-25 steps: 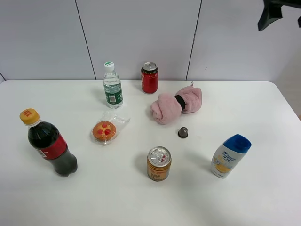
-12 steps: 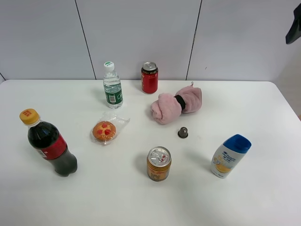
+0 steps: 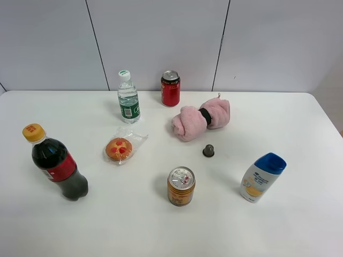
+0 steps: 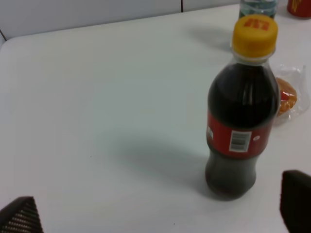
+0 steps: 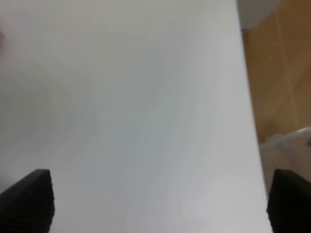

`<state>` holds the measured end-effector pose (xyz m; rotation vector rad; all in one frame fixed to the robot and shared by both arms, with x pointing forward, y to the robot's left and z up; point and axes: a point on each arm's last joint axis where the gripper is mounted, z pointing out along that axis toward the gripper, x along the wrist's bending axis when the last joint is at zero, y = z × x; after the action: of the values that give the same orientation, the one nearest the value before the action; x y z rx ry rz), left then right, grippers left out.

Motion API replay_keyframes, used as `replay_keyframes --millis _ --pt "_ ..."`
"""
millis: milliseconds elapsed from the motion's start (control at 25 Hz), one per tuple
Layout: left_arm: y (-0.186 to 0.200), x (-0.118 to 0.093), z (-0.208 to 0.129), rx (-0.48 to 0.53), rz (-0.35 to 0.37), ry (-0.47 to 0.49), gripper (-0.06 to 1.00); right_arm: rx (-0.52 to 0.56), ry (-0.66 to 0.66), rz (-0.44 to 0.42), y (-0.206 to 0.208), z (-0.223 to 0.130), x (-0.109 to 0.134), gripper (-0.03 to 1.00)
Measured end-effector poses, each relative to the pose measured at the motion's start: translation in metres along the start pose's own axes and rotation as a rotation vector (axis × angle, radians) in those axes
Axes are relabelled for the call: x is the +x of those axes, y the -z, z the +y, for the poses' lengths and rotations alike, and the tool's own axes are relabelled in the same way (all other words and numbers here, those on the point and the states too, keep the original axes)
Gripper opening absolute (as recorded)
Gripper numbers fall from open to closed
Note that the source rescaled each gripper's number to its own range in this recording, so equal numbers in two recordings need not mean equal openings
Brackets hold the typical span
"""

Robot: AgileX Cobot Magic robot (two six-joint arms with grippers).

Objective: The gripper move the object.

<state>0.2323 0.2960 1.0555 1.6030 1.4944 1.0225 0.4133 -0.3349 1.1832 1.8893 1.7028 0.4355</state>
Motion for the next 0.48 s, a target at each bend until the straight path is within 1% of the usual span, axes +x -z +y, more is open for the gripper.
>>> replay_keyframes --millis 120,200,320,360,400,480 --pt "0.000 0.000 0.000 0.000 0.000 0.000 1.00 -0.070 -0.006 -0.039 0.026 -0.037 -0.002 0.90" --pt "0.000 0.000 0.000 0.000 0.000 0.000 1.00 -0.172 -0.012 -0.048 0.045 -0.061 -0.002 0.90" --pt "0.000 0.000 0.000 0.000 0.000 0.000 1.00 -0.357 -0.021 -0.061 0.066 -0.096 0.000 0.90" --pt "0.000 0.000 0.000 0.000 0.000 0.000 1.00 -0.357 -0.021 -0.061 0.066 -0.096 0.000 0.90" --pt "0.000 0.000 0.000 0.000 0.000 0.000 1.00 -0.425 -0.022 -0.066 0.071 -0.110 0.001 0.90" --pt "0.000 0.000 0.000 0.000 0.000 0.000 1.00 -0.524 -0.022 -0.074 0.076 -0.130 0.003 0.90"
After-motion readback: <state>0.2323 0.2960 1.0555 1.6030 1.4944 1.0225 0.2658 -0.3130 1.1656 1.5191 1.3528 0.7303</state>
